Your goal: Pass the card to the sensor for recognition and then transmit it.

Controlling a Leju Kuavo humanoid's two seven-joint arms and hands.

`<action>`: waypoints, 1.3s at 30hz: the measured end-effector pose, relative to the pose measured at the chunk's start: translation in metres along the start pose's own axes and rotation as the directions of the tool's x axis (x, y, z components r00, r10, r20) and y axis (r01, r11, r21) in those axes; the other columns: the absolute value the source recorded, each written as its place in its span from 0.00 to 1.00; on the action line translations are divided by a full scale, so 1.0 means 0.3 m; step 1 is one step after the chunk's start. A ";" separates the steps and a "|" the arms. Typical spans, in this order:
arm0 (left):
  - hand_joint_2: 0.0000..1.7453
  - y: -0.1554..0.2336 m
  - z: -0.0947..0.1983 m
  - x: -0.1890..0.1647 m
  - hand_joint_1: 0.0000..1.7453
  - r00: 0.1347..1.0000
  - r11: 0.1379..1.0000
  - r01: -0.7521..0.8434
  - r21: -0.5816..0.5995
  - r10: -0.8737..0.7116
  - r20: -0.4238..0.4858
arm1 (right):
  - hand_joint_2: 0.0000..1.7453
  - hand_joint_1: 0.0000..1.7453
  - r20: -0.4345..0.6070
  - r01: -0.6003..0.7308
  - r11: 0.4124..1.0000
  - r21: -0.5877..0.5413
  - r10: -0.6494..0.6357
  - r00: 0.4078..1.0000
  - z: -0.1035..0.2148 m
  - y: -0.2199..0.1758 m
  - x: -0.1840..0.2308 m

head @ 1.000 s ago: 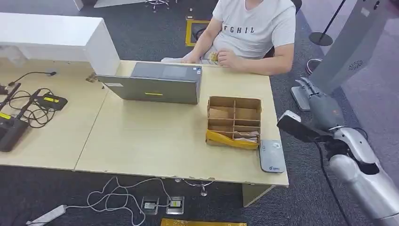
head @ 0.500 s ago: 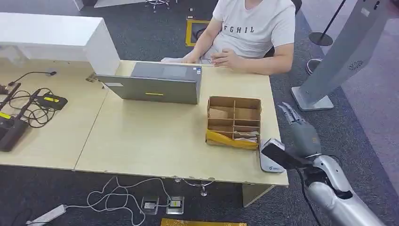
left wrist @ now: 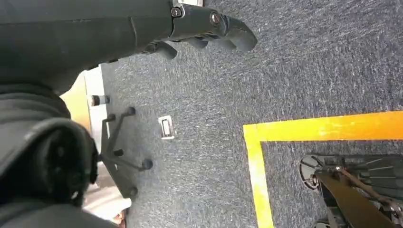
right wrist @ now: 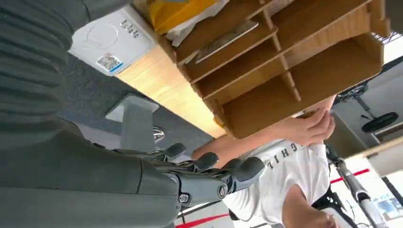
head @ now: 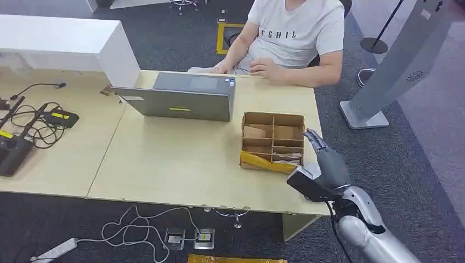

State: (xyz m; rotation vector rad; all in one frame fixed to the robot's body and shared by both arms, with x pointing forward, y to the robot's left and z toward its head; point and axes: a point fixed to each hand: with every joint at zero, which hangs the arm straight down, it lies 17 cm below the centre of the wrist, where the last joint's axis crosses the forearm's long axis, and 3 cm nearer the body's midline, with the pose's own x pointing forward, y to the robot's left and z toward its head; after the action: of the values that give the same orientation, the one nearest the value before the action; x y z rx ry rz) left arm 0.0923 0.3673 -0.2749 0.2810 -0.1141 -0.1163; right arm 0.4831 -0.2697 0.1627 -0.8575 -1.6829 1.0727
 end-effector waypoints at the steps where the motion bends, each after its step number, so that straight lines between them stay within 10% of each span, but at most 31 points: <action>1: 0.00 0.000 0.000 0.000 0.00 1.000 1.000 0.000 0.001 0.000 0.000 | 1.00 0.00 0.009 0.005 1.000 0.001 -0.005 1.000 -0.004 0.006 0.011; 21: 0.00 -0.007 0.001 0.001 0.00 1.000 1.000 0.011 -0.002 -0.011 -0.004 | 1.00 0.00 0.134 -0.348 0.926 -0.146 0.367 0.921 -0.075 0.024 0.115; 39: 0.00 -0.018 0.003 0.001 0.00 0.998 0.998 0.057 -0.006 -0.057 0.007 | 1.00 0.00 0.086 -0.384 0.923 0.006 0.382 0.920 -0.077 0.115 0.085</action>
State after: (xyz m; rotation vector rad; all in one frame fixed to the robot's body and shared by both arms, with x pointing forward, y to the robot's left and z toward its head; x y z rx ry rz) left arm 0.0918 0.3620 -0.2755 0.2777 -0.1121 -0.1738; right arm 0.4993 -0.2278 0.1434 -1.1740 -1.6028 1.4053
